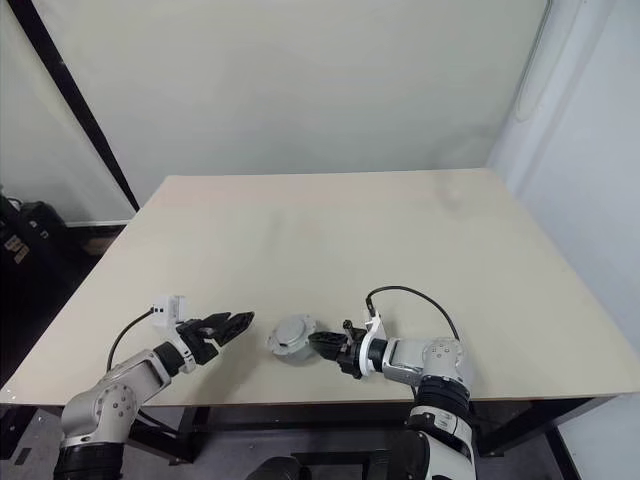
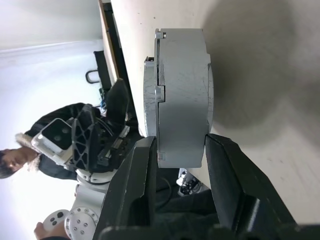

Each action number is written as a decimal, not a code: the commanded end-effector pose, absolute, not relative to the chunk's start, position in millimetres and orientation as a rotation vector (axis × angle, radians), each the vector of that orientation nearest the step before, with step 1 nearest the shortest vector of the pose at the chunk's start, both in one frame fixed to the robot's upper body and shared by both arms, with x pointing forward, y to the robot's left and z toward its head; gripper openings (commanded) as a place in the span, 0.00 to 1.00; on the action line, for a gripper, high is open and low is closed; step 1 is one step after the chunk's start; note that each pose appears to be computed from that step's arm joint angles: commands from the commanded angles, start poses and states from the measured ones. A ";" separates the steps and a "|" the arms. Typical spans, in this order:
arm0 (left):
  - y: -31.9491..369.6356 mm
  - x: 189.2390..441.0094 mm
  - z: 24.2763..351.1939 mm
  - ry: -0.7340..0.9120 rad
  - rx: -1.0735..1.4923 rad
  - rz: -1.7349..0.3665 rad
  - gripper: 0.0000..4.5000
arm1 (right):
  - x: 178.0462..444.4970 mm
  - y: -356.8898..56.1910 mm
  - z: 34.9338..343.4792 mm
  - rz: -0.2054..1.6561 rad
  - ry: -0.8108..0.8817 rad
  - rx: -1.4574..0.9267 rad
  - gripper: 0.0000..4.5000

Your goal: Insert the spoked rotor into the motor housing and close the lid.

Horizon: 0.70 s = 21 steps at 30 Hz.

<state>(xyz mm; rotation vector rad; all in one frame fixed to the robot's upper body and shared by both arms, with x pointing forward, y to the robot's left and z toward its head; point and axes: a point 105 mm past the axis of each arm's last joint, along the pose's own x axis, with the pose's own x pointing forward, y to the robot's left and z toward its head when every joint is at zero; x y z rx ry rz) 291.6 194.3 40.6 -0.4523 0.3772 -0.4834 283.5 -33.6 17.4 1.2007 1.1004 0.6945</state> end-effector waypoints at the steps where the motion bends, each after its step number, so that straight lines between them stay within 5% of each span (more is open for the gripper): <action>1: 192.6 294.0 57.3 0.317 -0.466 -0.500 1.00 | 282.0 -6.1 45.7 0.861 1.013 1.289 0.27; 21: 176.6 295.0 59.7 0.300 -1.036 -0.429 1.00 | 278.0 5.2 78.1 1.026 0.934 1.303 0.27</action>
